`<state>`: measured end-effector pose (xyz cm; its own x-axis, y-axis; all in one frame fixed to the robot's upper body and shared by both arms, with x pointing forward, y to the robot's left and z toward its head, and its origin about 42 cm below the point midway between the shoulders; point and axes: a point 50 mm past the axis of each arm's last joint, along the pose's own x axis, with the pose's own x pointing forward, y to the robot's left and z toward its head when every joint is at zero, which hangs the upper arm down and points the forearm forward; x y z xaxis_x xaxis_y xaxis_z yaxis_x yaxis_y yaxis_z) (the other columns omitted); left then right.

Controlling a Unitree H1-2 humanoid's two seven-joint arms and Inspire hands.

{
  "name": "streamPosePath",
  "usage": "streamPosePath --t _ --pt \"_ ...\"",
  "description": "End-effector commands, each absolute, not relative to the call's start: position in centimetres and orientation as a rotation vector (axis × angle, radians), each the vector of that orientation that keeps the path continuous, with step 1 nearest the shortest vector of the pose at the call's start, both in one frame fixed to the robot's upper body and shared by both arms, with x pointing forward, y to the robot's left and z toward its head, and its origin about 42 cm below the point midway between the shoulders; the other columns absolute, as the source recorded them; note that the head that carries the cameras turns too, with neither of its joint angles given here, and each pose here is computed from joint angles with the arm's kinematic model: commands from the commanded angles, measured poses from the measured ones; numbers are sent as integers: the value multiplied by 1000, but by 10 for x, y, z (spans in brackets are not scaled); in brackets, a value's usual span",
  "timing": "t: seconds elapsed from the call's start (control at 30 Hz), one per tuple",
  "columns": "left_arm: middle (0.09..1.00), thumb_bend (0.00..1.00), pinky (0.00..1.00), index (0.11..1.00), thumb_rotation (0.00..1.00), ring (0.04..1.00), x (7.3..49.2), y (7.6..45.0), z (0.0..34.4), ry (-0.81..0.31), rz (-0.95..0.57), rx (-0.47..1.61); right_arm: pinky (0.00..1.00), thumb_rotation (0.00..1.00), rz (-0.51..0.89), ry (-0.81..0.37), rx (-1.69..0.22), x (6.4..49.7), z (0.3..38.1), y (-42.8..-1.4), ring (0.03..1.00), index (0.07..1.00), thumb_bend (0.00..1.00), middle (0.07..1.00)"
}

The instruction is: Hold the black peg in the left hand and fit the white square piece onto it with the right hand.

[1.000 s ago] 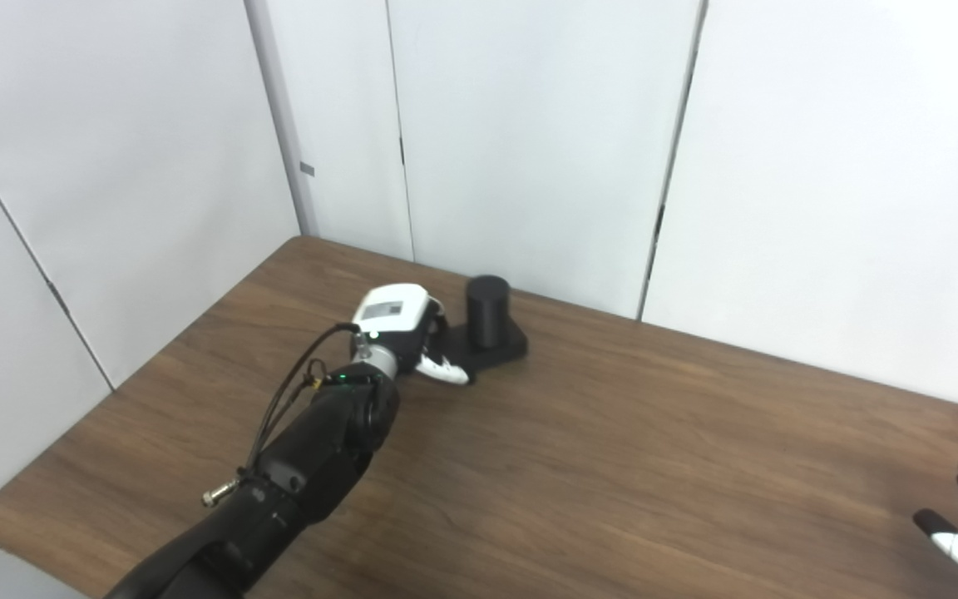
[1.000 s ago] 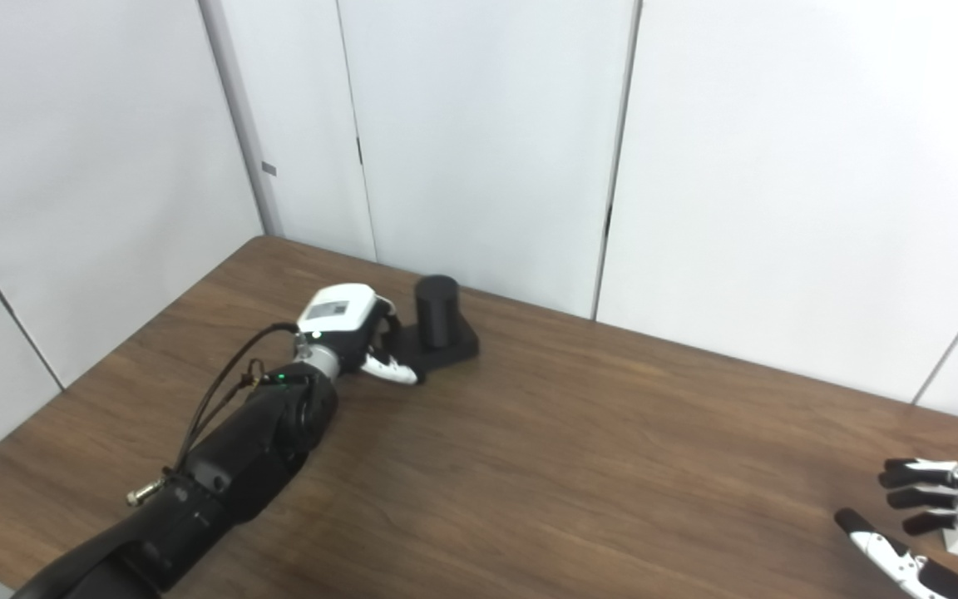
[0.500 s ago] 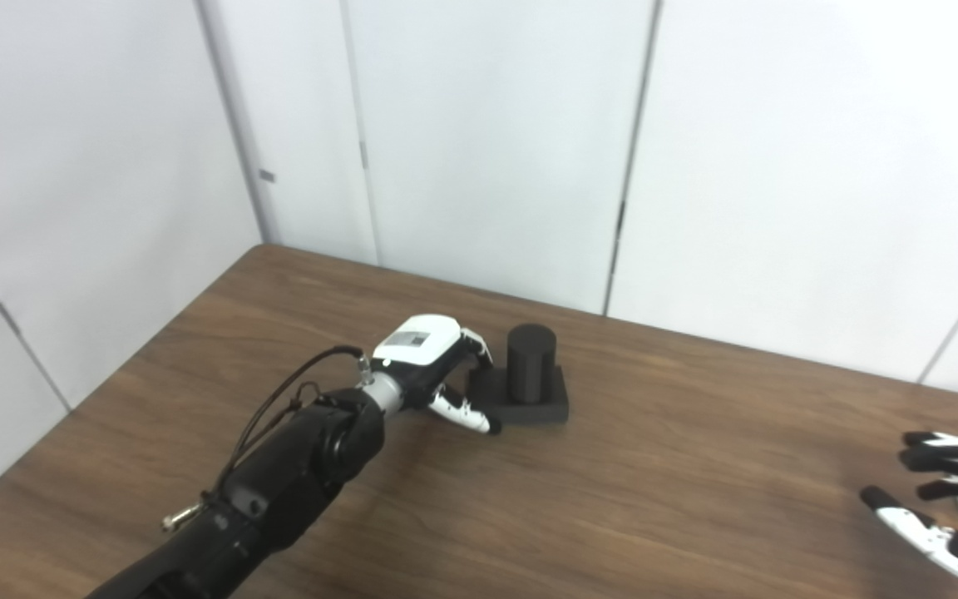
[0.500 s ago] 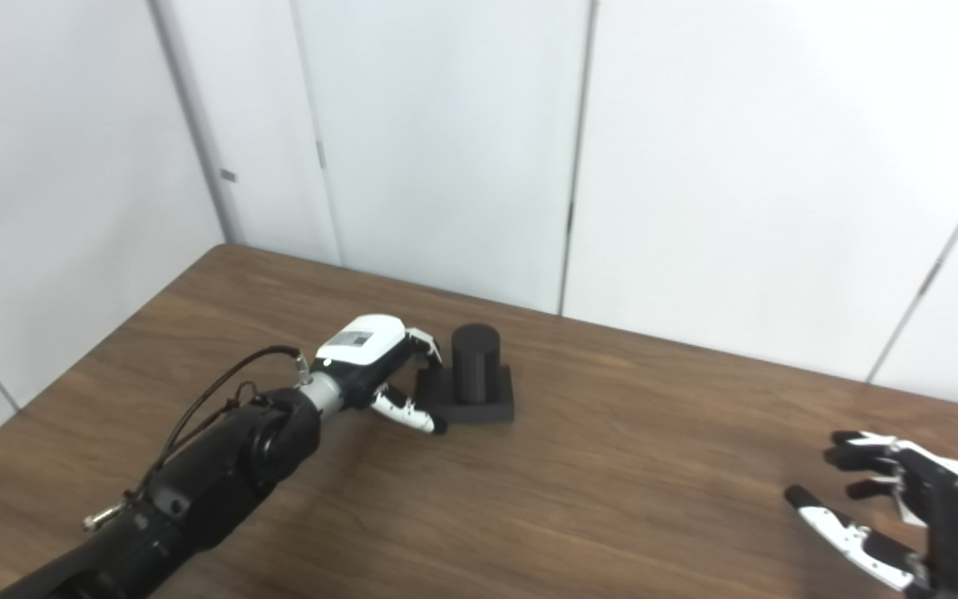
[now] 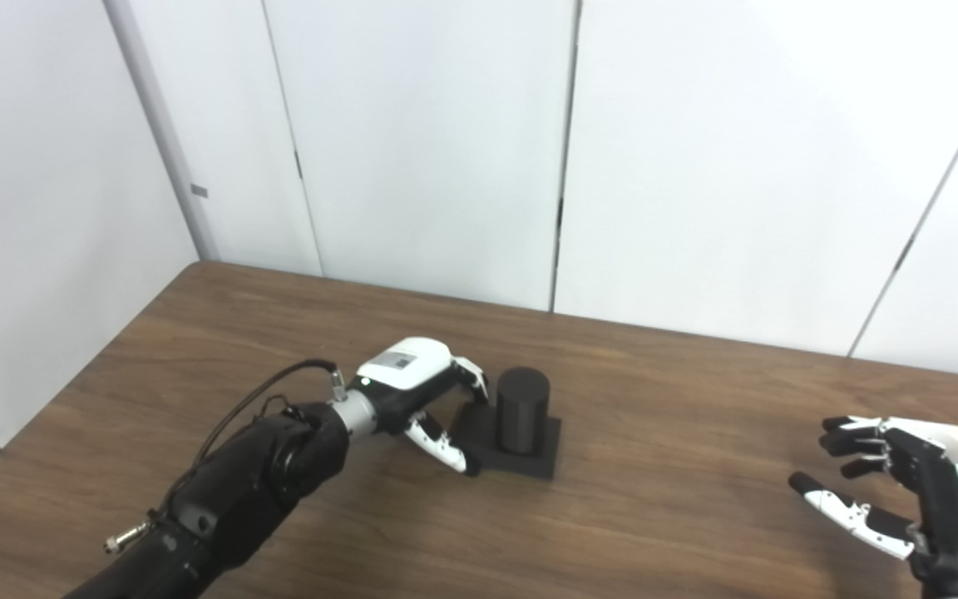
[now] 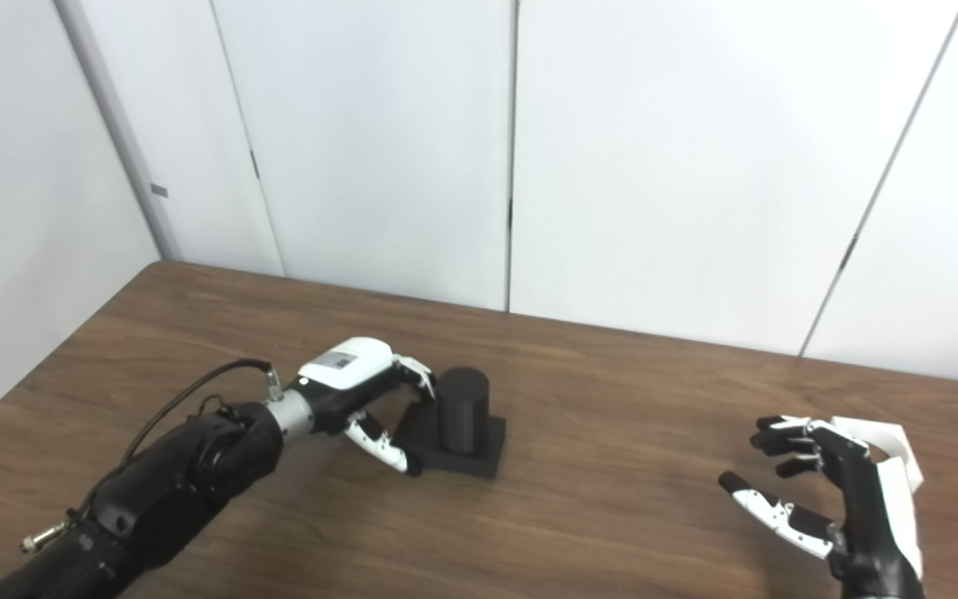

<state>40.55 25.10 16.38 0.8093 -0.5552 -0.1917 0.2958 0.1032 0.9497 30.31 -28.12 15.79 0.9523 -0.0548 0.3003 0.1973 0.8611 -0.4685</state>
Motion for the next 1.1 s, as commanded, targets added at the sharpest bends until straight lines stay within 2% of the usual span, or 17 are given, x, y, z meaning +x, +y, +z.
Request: streamPosePath --t 0.0,0.17,0.4,0.5,0.73,0.93,0.97,1.0,1.07 --pt "820 517 712 494 78 839 377 217 127 -185 -849 1368 469 124 -144 -397 -528 312 175 -278 579 492 501 658" --pt "830 517 759 494 80 842 364 200 123 -219 -908 1472 469 126 -145 -398 -542 314 173 -274 577 493 501 655" --pt "819 518 764 494 84 848 357 190 115 -205 -960 1574 481 132 -138 -411 -548 314 177 -269 588 494 502 657" --pt "818 518 776 495 85 855 355 190 110 -178 -972 1617 482 132 -95 -426 -594 311 186 -272 583 495 502 660" --pt "825 520 798 495 82 864 354 203 103 -168 -973 1623 499 125 13 -462 -760 307 223 -295 610 495 511 686" --pt "824 520 780 495 83 860 355 215 102 -180 -965 1635 507 125 -11 -441 -1051 314 266 -320 614 496 513 697" --pt "829 520 790 495 83 863 356 217 102 -173 -966 1634 511 78 -16 -425 -1109 316 273 -324 626 605 620 710" --pt "833 520 800 495 82 866 356 219 102 -168 -967 1635 514 55 -17 -408 -1150 318 279 -328 638 667 680 727" --pt "832 520 802 495 81 864 356 223 102 -173 -963 1629 528 35 -20 -362 -1216 325 289 -333 674 727 734 773"
